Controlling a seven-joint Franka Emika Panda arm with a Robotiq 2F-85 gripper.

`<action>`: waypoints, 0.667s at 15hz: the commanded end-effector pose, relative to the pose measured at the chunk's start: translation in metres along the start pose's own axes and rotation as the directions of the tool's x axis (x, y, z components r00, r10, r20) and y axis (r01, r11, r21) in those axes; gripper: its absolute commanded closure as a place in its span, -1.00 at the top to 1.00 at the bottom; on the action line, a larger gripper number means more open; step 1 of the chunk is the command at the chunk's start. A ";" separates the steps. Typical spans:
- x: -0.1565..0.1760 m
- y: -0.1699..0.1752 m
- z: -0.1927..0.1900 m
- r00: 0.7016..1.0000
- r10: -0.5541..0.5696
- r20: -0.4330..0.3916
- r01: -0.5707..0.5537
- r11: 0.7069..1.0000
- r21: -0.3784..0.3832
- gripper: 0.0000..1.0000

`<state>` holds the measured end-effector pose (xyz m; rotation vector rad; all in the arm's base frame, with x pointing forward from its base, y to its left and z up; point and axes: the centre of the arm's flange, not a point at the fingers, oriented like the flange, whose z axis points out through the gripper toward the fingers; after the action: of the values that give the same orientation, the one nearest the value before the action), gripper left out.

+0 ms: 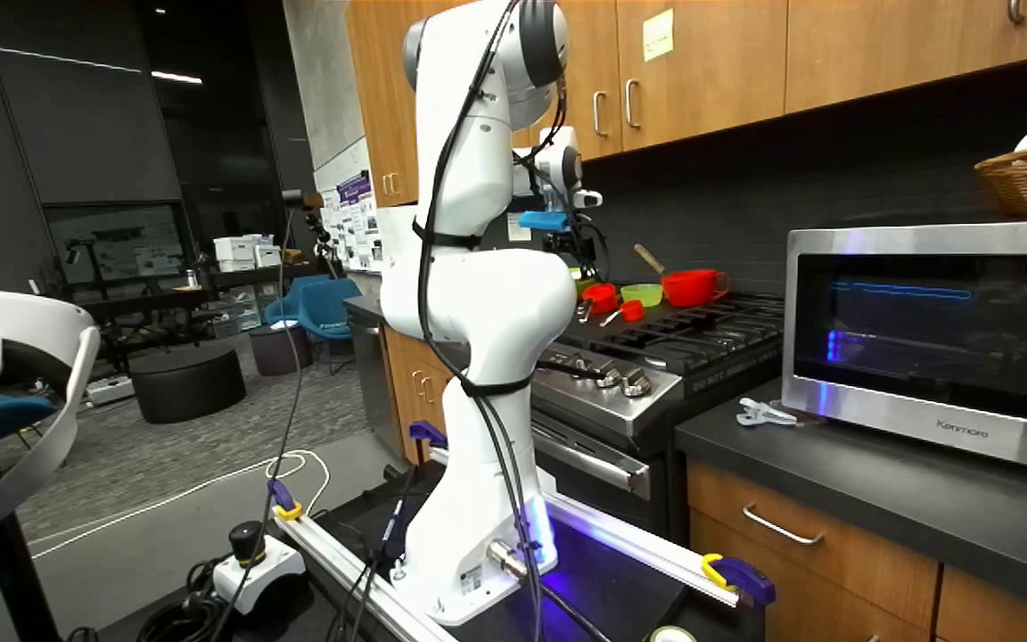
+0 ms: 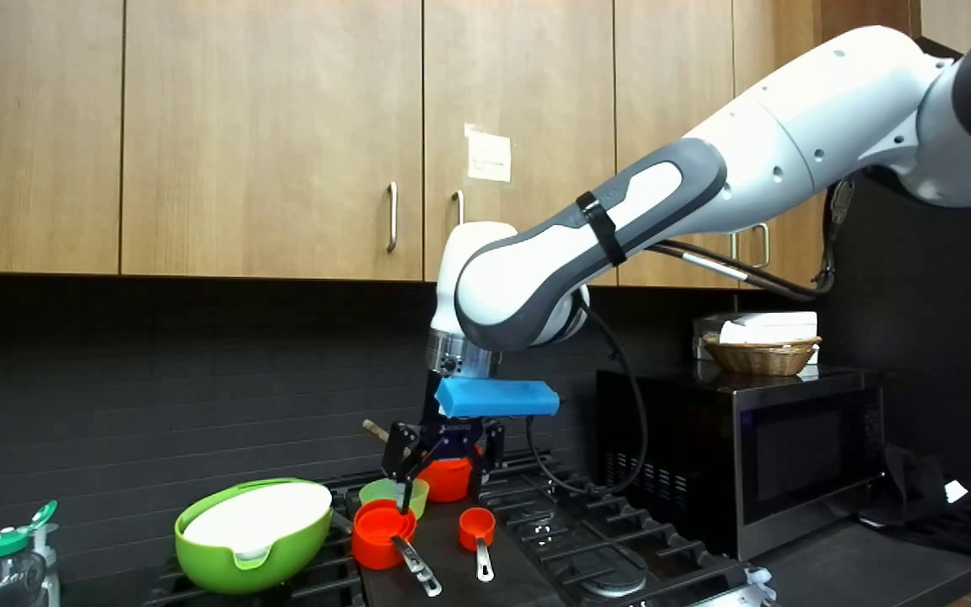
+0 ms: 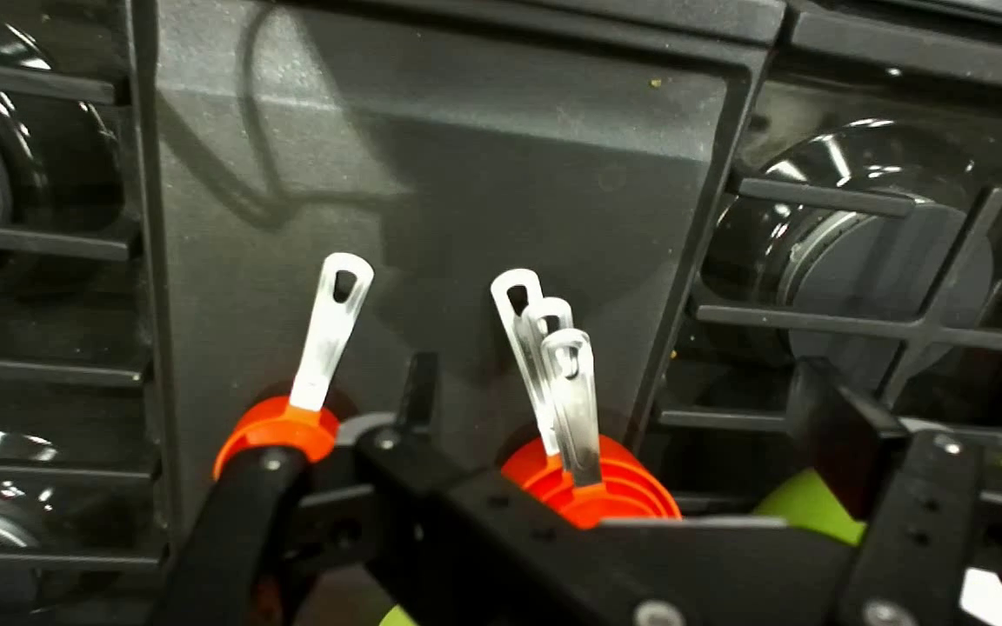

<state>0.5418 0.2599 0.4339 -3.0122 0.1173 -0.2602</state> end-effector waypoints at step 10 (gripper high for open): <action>-0.007 -0.024 0.026 0.980 -0.147 0.134 0.138 0.988 0.076 1.00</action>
<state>0.5363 0.2805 0.4037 -2.9852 -0.0696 -0.0991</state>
